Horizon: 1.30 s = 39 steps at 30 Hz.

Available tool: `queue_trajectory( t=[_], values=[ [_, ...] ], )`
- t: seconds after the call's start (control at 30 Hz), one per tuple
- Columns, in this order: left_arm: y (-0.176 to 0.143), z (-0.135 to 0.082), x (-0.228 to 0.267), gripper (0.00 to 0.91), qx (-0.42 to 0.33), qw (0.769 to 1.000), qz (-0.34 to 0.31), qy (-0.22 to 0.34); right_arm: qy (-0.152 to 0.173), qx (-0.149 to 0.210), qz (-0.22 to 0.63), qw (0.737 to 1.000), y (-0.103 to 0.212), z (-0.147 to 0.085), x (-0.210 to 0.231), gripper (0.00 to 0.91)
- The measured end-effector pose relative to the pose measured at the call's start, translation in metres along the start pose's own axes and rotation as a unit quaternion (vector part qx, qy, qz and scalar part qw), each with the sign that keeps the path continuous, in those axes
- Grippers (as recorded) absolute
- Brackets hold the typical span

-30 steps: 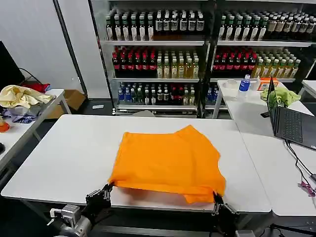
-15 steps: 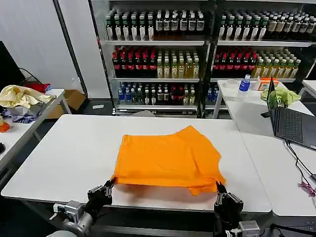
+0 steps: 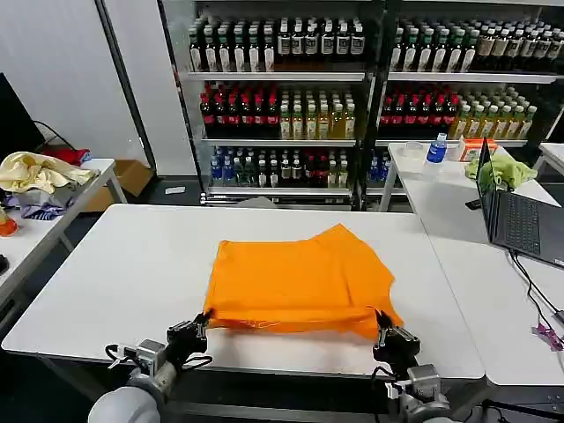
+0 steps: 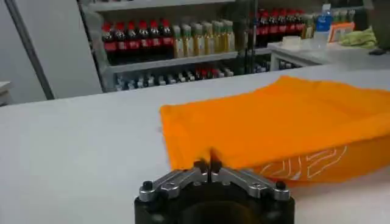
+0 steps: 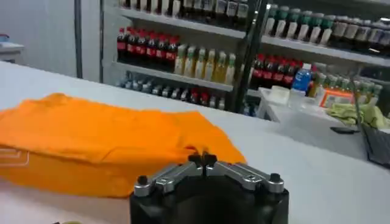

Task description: Fold and organize the clothes.

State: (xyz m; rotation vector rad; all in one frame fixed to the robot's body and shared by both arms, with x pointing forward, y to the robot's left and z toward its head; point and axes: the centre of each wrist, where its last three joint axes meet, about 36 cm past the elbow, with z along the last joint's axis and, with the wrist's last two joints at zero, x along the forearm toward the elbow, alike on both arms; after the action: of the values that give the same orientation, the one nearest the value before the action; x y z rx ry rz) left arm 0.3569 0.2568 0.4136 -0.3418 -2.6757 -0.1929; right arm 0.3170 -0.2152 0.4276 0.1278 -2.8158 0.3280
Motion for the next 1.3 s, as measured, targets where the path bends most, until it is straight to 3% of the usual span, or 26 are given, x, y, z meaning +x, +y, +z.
queue_trajectory(
  t=[0.3,0.4,0.43,0.47,0.5,0.53,1.0,1.3],
  values=[
    [0.000,0.006,-0.018,0.020,-0.004,1.000,-0.004,0.009,0.017,0.013,-0.002,1.000,0.014,0.017,-0.019,0.000],
    [-0.001,0.008,-0.020,0.171,-0.005,1.000,-0.005,0.011,0.020,0.019,-0.003,1.000,0.019,0.021,-0.022,0.000],
    [-0.001,0.008,-0.020,0.232,-0.005,1.000,-0.006,0.010,0.020,0.022,-0.003,1.000,0.020,0.022,-0.022,0.252],
    [-0.001,0.008,-0.021,0.272,-0.004,1.000,-0.006,0.009,0.020,0.024,-0.002,1.000,0.021,0.023,-0.022,0.746],
    [-0.001,0.008,-0.021,0.645,-0.003,1.000,-0.007,0.009,0.019,0.026,-0.001,0.999,0.022,0.023,-0.022,0.907],
    [-0.002,0.008,-0.021,0.907,-0.001,1.000,-0.009,0.008,0.018,0.027,0.000,0.999,0.023,0.024,-0.022,0.907],
    [-0.002,0.004,0.000,0.907,0.016,1.000,-0.019,-0.006,0.001,0.033,0.020,0.999,0.013,0.026,0.000,0.907],
    [0.003,0.011,0.012,0.907,0.032,0.999,-0.026,0.004,0.022,0.021,0.054,0.998,-0.010,0.033,0.012,0.907]
  ],
)
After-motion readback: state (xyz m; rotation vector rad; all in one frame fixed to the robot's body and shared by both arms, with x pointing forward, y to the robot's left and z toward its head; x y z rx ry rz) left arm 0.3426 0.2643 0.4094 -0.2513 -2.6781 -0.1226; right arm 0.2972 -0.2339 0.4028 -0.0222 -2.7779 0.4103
